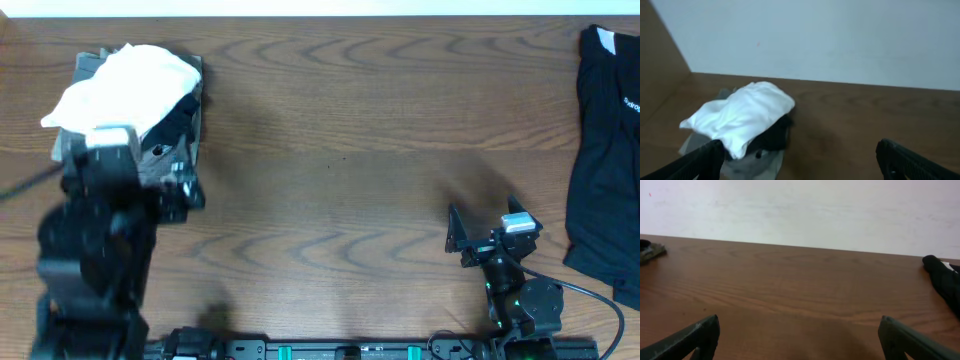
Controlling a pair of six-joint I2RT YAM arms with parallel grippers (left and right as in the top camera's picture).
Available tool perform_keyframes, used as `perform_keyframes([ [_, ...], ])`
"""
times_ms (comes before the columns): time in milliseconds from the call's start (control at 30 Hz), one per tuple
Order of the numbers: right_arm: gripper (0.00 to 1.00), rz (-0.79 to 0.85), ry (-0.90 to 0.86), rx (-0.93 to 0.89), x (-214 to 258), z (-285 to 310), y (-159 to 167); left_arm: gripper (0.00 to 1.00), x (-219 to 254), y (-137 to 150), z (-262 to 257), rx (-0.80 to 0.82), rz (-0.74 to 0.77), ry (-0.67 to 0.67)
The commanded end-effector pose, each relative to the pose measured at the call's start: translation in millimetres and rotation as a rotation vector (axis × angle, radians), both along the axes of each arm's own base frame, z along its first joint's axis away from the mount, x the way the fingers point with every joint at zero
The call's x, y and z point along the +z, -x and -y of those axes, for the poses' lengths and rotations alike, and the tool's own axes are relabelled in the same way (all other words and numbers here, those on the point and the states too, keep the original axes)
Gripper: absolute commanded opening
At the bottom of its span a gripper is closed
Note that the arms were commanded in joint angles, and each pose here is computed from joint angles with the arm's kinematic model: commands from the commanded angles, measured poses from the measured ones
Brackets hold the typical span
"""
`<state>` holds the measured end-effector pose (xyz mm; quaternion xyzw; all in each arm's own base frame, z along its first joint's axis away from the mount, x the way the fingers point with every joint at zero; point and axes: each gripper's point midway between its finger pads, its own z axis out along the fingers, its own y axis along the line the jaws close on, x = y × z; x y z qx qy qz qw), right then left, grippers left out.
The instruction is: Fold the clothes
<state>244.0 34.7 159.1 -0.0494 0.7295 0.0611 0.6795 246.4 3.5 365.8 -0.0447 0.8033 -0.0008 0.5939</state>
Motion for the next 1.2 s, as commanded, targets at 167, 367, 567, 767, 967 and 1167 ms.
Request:
perform_keyframes([
  [167, 0.99, -0.002, -0.015, -0.009, -1, 2, 0, 0.98, -15, 45, -19, 0.079, 0.146, -0.006],
  [367, 0.99, -0.002, -0.015, -0.009, -1, 2, 0, 0.98, -40, 56, -25, 0.108, 0.222, -0.007],
  [567, 0.99, -0.002, -0.015, -0.009, -1, 2, 0, 0.98, -82, 44, -22, 0.087, 0.249, -0.002],
  [767, 0.99, -0.002, -0.015, -0.009, -1, 2, 0, 0.98, -139, 28, -21, 0.083, 0.223, 0.003],
  [967, 0.99, -0.002, -0.015, -0.009, -1, 2, 0, 0.98, -175, 16, -21, 0.077, 0.201, 0.004],
  [1167, 0.99, -0.002, -0.015, -0.009, -1, 2, 0, 0.98, -209, 7, -21, 0.077, 0.174, 0.004],
])
